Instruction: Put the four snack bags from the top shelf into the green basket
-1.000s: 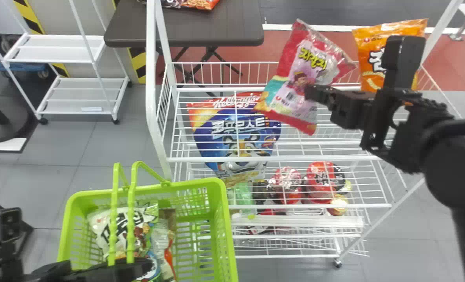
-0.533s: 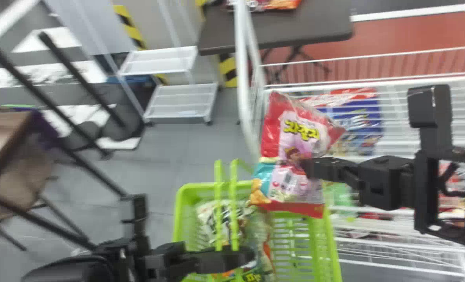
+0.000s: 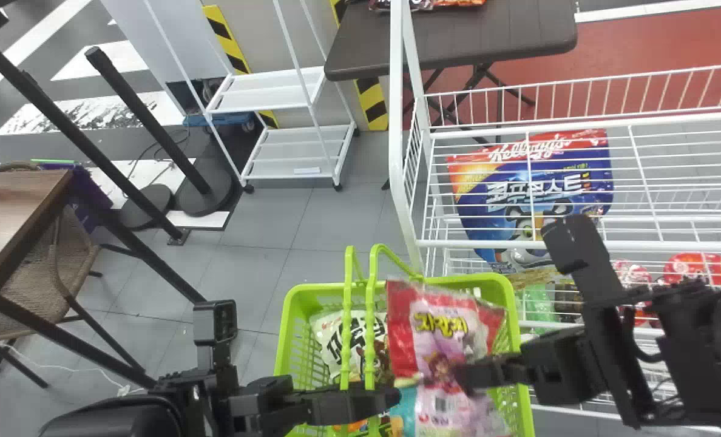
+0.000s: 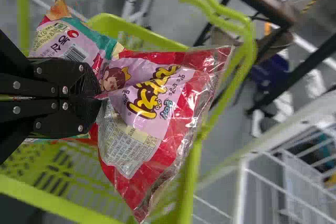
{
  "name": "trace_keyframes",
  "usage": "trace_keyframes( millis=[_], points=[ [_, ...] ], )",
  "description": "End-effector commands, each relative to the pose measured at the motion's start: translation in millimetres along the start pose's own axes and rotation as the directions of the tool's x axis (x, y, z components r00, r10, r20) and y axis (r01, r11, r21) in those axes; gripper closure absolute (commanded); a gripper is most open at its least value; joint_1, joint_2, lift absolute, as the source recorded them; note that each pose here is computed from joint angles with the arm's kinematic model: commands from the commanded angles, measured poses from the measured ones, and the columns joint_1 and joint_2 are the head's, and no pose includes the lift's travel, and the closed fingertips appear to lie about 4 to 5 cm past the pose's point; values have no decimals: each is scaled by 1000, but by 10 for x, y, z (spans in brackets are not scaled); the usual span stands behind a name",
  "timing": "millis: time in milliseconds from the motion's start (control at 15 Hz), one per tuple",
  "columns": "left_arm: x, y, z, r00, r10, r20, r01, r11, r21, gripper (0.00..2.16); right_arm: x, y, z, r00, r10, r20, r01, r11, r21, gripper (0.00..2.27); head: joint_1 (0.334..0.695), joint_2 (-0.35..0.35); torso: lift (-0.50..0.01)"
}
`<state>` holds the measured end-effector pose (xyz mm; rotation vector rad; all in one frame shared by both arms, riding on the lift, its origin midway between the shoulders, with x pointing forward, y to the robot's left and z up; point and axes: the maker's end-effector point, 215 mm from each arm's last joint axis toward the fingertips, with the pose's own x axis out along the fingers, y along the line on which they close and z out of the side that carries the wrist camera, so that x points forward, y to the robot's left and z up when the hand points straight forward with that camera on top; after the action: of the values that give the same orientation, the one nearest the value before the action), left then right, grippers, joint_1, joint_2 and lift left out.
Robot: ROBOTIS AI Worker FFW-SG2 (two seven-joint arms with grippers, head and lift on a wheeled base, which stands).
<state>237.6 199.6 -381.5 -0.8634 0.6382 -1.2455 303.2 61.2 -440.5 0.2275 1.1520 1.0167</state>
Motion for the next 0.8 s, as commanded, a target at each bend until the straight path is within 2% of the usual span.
trace_keyframes(
  millis=[0, 67, 267, 467, 533, 667, 733],
  points=[
    [14, -22, -6, 1000, -13, -3, 13, 1000, -1, 2148, -62, -71, -63, 999, -18, -36, 18, 1000, 6, 326, 695, 350, 0],
    [16, -25, -3, 1000, -14, -4, 14, 1000, 0, 2148, -91, -118, -47, 999, -30, -31, 31, 1000, 6, -1, 695, 350, 0],
    [0, -20, -10, 1000, -10, 0, 10, 1000, -3, 2148, -302, -131, 135, 999, -42, 35, 42, 999, -10, 33, 695, 350, 0],
    [-4, -25, -9, 1000, -10, 1, 10, 1000, -2, 2148, -835, -254, 447, 980, -67, 189, 65, 998, 15, 33, 695, 350, 0],
    [-6, -30, -1, 1000, -12, 4, 12, 1000, -1, 2148, -1138, -388, 564, 959, -111, 262, 106, 994, 32, 36, 695, 350, 0],
    [-11, -34, 3, 1000, -13, 3, 13, 1000, -1, 2148, -1743, -956, 867, 869, -254, 425, 226, 967, 115, 53, 695, 350, 0],
    [-9, -35, 0, 1000, -13, 1, 13, 1000, -1, 2148, -2131, -1348, 1082, 777, -376, 505, 349, 925, 153, 63, 695, 310, 0]
  ],
)
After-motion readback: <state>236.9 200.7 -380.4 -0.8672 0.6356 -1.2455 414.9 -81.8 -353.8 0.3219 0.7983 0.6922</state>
